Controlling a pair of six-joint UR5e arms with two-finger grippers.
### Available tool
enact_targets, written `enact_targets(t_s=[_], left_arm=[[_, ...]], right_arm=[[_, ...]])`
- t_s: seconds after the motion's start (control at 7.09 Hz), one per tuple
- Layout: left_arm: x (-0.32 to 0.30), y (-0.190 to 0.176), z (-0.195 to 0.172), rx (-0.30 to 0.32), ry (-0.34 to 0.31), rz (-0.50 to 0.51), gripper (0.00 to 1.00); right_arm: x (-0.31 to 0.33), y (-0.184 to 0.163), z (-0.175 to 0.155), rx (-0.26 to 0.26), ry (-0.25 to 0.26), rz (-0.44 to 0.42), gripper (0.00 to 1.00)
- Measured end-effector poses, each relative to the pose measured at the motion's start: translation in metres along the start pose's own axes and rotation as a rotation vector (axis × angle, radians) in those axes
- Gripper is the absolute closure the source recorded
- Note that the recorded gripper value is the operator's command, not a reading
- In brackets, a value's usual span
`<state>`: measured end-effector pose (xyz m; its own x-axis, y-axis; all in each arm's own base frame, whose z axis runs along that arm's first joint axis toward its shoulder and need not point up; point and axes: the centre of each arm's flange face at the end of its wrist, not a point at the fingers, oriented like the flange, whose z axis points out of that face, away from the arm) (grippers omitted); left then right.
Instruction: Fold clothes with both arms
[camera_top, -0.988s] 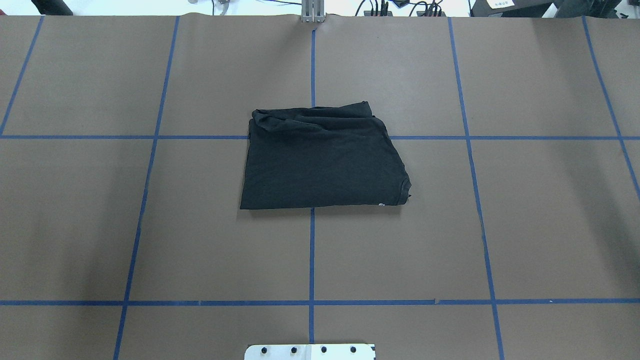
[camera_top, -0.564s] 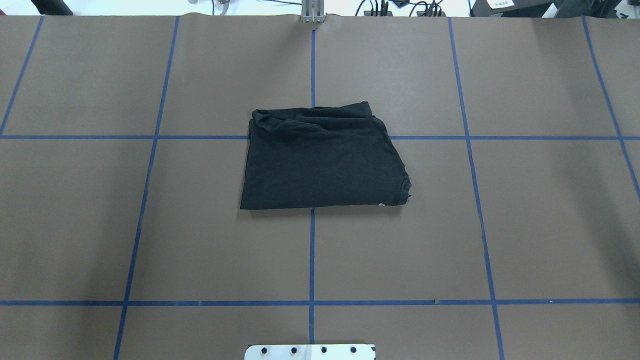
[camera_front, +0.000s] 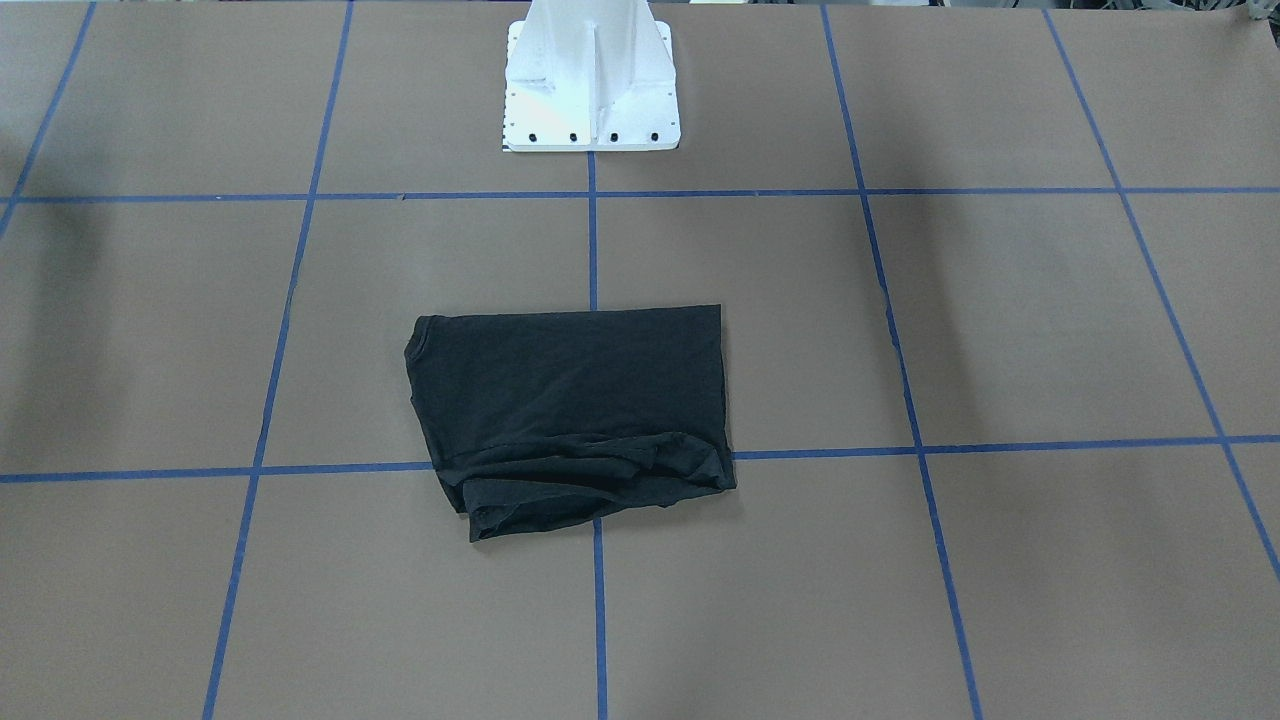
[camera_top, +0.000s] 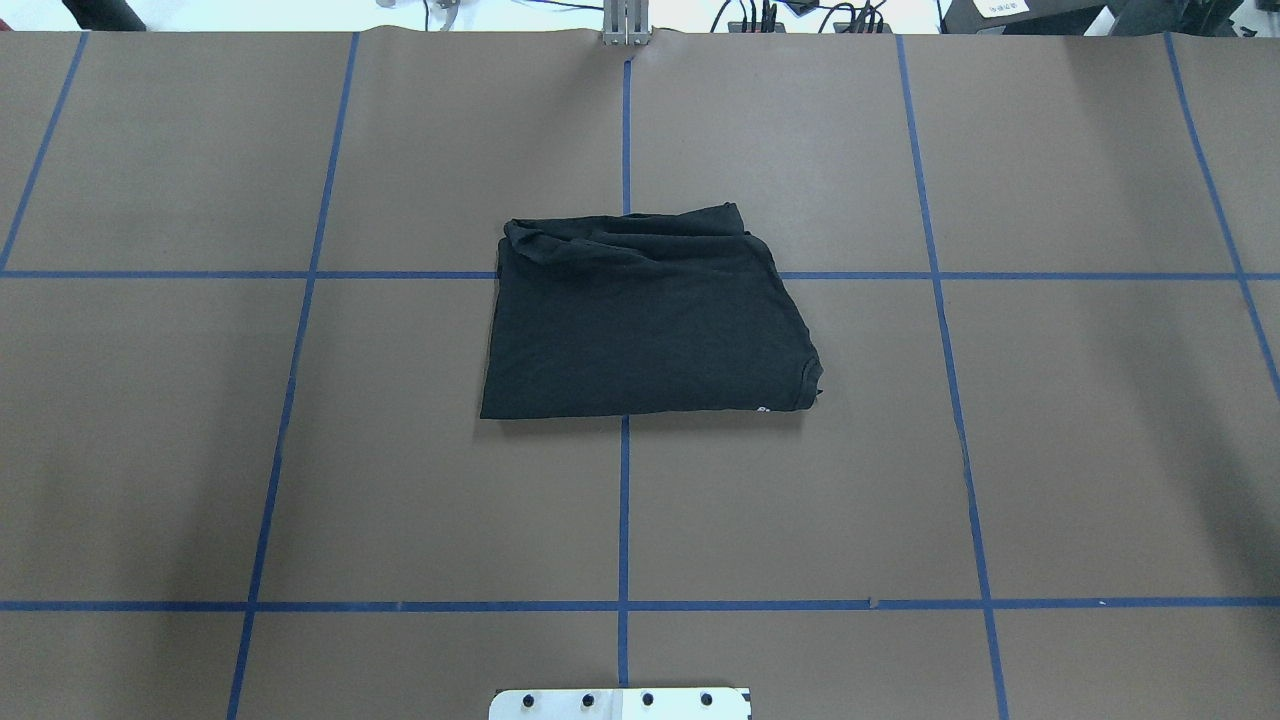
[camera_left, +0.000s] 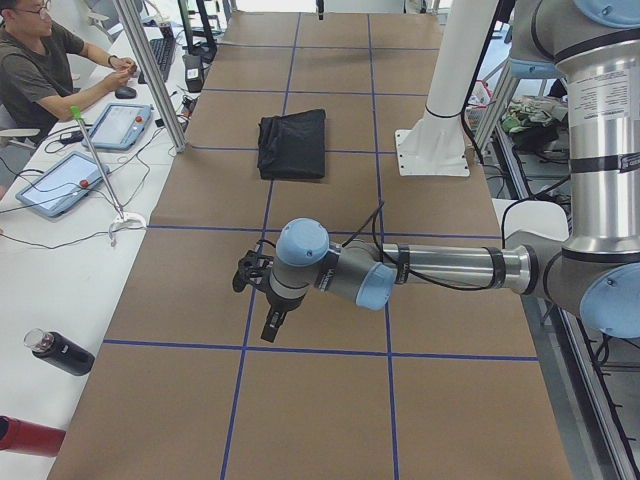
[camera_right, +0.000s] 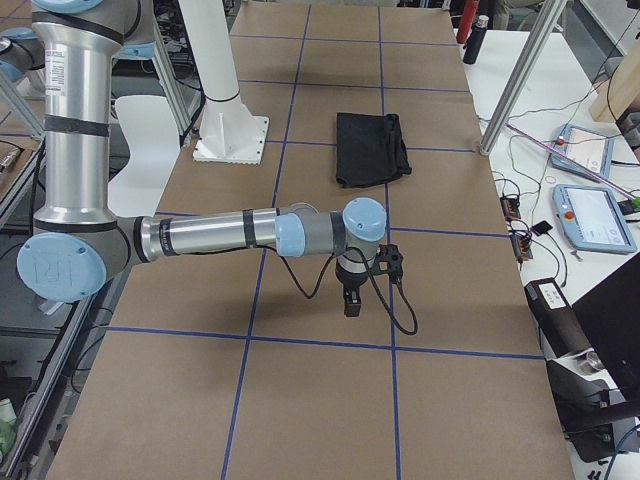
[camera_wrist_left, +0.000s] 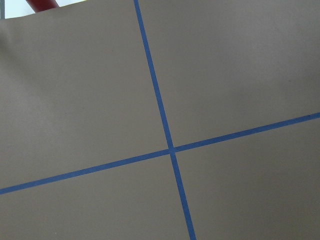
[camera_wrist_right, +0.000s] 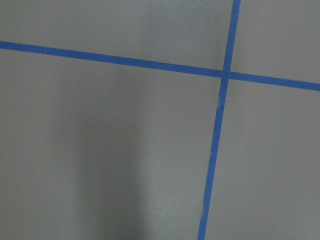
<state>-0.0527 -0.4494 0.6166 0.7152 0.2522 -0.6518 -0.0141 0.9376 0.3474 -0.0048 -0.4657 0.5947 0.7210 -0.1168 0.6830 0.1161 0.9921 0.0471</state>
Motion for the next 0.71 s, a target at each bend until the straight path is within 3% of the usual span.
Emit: enact_targets(t_s=[0.71], left_arm=[[0.0077, -0.0020, -0.0023, 0.006, 0.013, 0.017, 0.00]], right_arm=[[-0.0023, 0.0005, 0.0000, -0.008, -0.010, 0.014, 0.00]])
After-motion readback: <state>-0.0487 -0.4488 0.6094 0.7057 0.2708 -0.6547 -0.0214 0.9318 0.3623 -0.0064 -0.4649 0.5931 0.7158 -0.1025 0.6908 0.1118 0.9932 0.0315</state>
